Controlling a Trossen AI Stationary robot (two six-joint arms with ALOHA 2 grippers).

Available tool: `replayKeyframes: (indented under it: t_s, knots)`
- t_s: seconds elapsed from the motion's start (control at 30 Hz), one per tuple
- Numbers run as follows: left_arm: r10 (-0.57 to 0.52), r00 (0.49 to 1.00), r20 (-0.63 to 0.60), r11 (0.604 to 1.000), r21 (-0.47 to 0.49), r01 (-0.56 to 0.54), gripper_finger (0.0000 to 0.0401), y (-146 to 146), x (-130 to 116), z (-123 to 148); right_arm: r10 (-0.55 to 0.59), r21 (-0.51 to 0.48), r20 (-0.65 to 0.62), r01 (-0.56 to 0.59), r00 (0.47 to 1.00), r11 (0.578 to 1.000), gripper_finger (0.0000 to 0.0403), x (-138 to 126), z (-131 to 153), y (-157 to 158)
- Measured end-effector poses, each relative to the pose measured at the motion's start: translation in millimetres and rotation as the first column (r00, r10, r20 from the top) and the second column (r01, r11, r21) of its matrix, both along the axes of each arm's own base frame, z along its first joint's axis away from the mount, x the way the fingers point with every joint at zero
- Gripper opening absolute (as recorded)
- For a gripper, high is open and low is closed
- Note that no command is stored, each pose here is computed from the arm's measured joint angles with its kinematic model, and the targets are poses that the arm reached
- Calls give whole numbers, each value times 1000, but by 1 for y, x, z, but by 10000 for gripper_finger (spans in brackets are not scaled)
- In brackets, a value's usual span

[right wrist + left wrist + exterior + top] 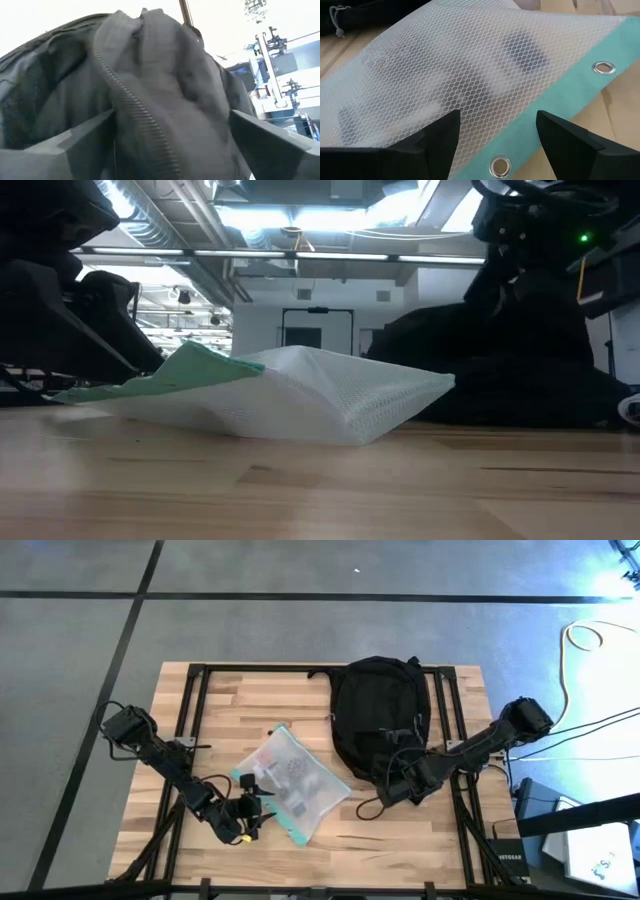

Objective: Unpack backpack
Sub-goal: Put the transparent zipper bag into the black backpack

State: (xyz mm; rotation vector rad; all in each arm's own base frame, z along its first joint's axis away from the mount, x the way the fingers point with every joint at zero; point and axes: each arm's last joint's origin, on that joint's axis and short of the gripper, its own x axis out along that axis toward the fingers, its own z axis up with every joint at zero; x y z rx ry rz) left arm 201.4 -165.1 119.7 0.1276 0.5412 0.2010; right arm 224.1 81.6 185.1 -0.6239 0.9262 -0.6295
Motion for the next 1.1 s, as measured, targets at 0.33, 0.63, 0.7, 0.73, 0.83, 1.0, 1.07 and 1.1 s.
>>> replayKeyframes:
  t_s: [0.33, 0.63, 0.7, 0.73, 0.83, 1.0, 1.07, 1.1]
  knots:
    - [0, 1000, 0, 1000, 0, 0, 247, 0, 0, 0, -33, -75, -46, 30, 998, 997, 399, -6, 0, -7]
    - [0, 1000, 0, 1000, 0, 0, 247, 0, 0, 0, -145, 75, -89, 151, 985, 986, 399, -6, -16, -29]
    - [0, 1000, 0, 1000, 0, 0, 247, 0, 0, 0, -187, 104, -77, 194, 979, 975, 399, -4, -17, -35]
    - [0, 1000, 1, 1000, 0, 0, 247, 0, 0, 0, -200, 110, -75, 208, 977, 972, 399, -3, -17, -38]
    - [1, 1000, 1, 1000, 0, -1, 247, 0, 0, 0, -225, 125, -66, 232, 972, 965, 396, 0, -17, -44]
    - [2, 1000, 1, 1000, 1, -2, 247, 0, 0, 0, -237, 174, -71, 246, 969, 954, 343, 4, -18, -51]
    - [2, 1000, 2, 1000, 1, -2, 247, 0, 0, 0, -221, 208, -87, 235, 971, 950, 301, 6, -19, -52]
    - [2, 1000, 2, 1000, 1, -2, 247, 0, 0, 0, -209, 225, -90, 224, 974, 948, 276, 7, -19, -52]
